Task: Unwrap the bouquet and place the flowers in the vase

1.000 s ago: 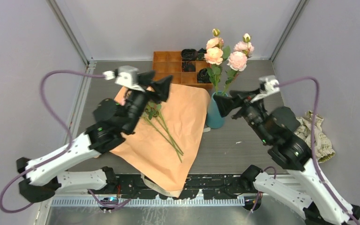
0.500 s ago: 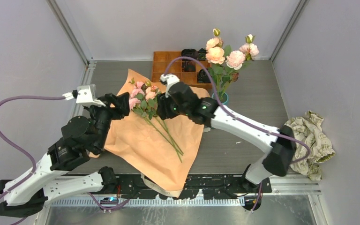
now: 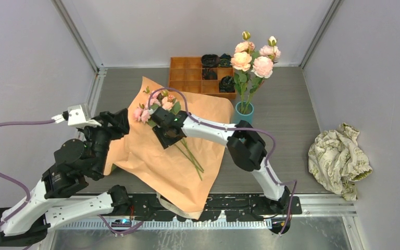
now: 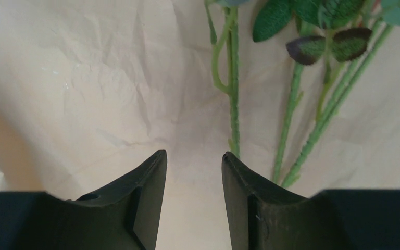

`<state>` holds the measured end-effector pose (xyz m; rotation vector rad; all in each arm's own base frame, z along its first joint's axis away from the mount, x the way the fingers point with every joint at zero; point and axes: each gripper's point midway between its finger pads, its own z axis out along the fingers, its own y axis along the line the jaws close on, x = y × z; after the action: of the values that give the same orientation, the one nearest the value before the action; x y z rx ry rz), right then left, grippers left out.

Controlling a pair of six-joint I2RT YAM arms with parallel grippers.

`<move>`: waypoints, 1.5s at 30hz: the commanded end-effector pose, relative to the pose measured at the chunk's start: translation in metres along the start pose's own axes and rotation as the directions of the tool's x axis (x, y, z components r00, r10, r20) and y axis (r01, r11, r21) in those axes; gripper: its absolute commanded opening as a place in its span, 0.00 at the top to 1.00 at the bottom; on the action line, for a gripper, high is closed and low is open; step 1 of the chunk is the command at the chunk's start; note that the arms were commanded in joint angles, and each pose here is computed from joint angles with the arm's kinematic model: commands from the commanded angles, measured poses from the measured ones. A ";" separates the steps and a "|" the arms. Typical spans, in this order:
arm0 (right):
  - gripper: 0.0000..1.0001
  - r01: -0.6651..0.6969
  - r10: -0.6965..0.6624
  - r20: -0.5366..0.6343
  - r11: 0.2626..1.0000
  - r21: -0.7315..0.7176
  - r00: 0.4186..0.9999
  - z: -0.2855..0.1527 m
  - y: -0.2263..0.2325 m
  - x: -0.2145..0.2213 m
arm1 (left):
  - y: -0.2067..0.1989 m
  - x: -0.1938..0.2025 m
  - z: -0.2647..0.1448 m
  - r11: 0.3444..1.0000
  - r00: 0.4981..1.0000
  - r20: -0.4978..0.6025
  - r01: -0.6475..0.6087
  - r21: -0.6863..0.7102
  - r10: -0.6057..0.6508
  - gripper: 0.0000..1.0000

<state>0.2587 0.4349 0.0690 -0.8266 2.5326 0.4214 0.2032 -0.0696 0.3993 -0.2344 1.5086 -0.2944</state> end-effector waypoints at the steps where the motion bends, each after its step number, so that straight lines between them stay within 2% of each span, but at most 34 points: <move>1: 0.51 0.051 -0.051 0.025 0.999 -0.002 0.998 -0.001 0.011 -0.026 | 0.015 -0.004 -0.003 0.998 0.999 0.025 0.033 -0.050 -0.032 0.39; 12: 0.47 0.097 -0.107 0.059 0.983 0.158 0.992 0.025 -0.013 -0.056 | 0.030 -0.003 -0.010 0.997 0.999 0.022 0.040 -0.067 -0.038 0.39; 20: 0.47 0.103 -0.109 0.028 0.980 0.168 0.994 0.051 -0.028 -0.056 | 0.034 -0.003 -0.012 0.996 0.999 0.022 0.050 -0.077 -0.049 0.40; 22: 0.54 0.104 -0.110 0.030 0.981 0.161 0.993 0.053 -0.028 -0.057 | 0.034 -0.003 -0.012 0.996 0.998 0.021 0.053 -0.078 -0.051 0.40; 28: 0.87 0.114 -0.122 0.046 0.982 0.150 0.991 0.049 -0.024 -0.066 | 0.037 -0.004 -0.014 0.995 0.998 0.021 0.060 -0.079 -0.058 0.41; 30: 0.98 0.107 -0.119 0.073 0.984 0.144 0.990 0.038 -0.022 -0.074 | 0.038 -0.004 -0.015 0.995 0.998 0.021 0.062 -0.080 -0.061 0.41; 31: 0.99 0.102 -0.115 0.090 0.985 0.140 0.989 0.031 -0.021 -0.079 | 0.039 -0.005 -0.015 0.995 0.998 0.022 0.066 -0.079 -0.064 0.41; 38: 0.99 0.076 -0.095 0.299 0.994 0.075 0.950 -0.069 -0.003 -0.130 | 0.044 -0.006 -0.018 0.994 0.997 0.026 0.077 -0.081 -0.075 0.41; 45: 0.99 0.082 -0.049 0.500 0.996 -0.044 0.865 -0.174 0.014 -0.155 | 0.049 -0.006 -0.019 0.993 0.997 0.031 0.080 -0.089 -0.077 0.41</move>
<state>0.3191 0.4484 0.1759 -0.8095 2.2740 0.3811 0.1872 -0.0281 0.3852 -0.3284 1.5055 -0.2811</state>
